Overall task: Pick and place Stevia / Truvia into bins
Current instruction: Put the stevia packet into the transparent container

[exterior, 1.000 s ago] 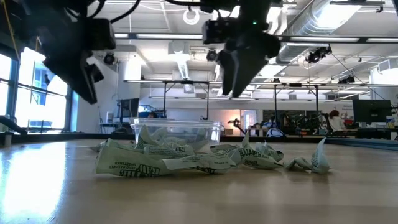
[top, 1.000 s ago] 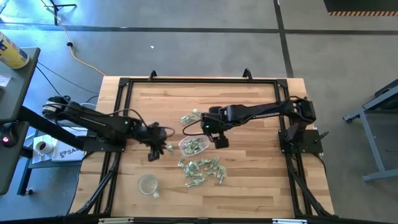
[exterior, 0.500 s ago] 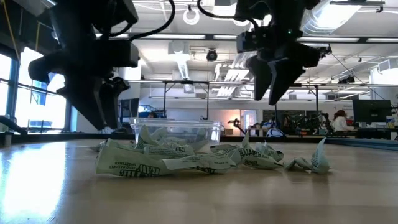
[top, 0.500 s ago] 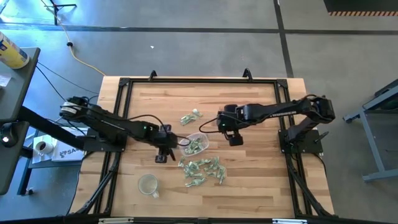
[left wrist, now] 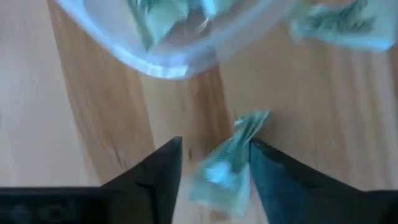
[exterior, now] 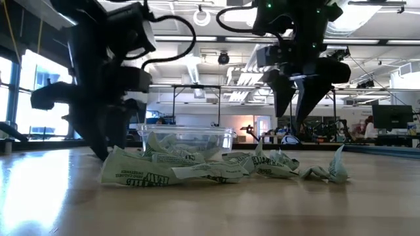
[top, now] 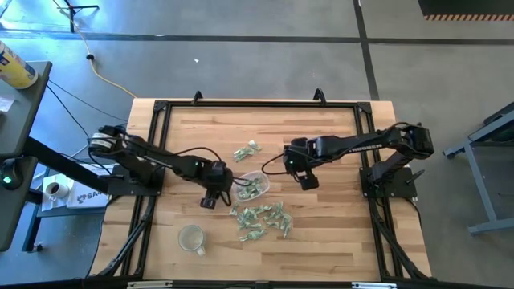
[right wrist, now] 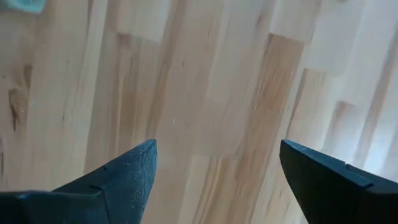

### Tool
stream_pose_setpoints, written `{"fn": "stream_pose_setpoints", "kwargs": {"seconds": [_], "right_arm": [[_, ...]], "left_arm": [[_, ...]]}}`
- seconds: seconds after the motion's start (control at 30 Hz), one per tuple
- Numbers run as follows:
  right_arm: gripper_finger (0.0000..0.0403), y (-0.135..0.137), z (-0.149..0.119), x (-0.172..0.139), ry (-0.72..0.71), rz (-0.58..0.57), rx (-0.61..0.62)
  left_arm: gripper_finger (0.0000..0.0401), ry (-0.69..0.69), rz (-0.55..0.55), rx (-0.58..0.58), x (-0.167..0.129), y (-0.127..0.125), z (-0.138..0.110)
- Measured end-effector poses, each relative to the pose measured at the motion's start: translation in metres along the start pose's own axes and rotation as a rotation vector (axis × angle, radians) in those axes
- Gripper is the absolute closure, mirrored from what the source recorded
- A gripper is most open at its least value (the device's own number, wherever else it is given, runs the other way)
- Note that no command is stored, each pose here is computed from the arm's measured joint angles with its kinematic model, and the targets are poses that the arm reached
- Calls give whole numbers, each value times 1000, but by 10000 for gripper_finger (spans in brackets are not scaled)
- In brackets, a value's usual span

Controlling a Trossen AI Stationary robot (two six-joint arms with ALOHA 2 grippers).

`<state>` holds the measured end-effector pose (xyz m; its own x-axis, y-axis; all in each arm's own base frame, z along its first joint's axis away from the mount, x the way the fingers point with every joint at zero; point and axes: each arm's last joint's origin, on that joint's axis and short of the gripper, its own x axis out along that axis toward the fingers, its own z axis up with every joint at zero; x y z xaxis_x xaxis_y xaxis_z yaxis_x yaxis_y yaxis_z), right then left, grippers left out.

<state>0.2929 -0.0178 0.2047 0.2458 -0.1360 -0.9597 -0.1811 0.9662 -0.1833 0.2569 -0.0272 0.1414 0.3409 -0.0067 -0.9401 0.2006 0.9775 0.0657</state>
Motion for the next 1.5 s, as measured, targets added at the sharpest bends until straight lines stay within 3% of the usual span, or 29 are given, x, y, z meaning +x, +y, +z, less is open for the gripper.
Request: {"fn": "stream_pose_setpoints", "kwargs": {"seconds": [0.3, 0.5, 0.63, 0.73, 0.83, 0.93, 1.03, 1.23, 1.37, 1.5], "right_arm": [[75, -5, -9, -16, -36, -15, 22], [75, -30, -20, -33, -101, -71, 114], [75, -43, -26, -34, -117, -48, 121], [75, -48, -24, -32, -147, -22, 104], [75, -49, -20, -29, -173, -36, 54], [75, -52, -16, -30, -217, -66, 10], [75, -58, -14, -31, -264, -75, 5], [75, -80, 4, -4, -414, -34, 114], [75, -86, 24, 27, -472, -13, 229], [79, -88, 44, 53, -491, -21, 296]], "left_arm": [[377, 83, -39, -110, -6, 18, -3], [353, 38, 21, -194, -55, 37, 35], [378, -237, -22, -206, -75, 49, 70], [378, -343, -115, -207, -63, 57, 82], [343, -276, -141, -262, -37, 61, 82], [269, -228, -160, -358, -20, 63, 81], [197, -191, -171, -422, -22, 62, 81], [105, -91, -130, -578, -81, 59, 73], [92, -170, -75, -663, -122, 50, 55], [95, -208, 4, -754, -142, 47, 30]]}}
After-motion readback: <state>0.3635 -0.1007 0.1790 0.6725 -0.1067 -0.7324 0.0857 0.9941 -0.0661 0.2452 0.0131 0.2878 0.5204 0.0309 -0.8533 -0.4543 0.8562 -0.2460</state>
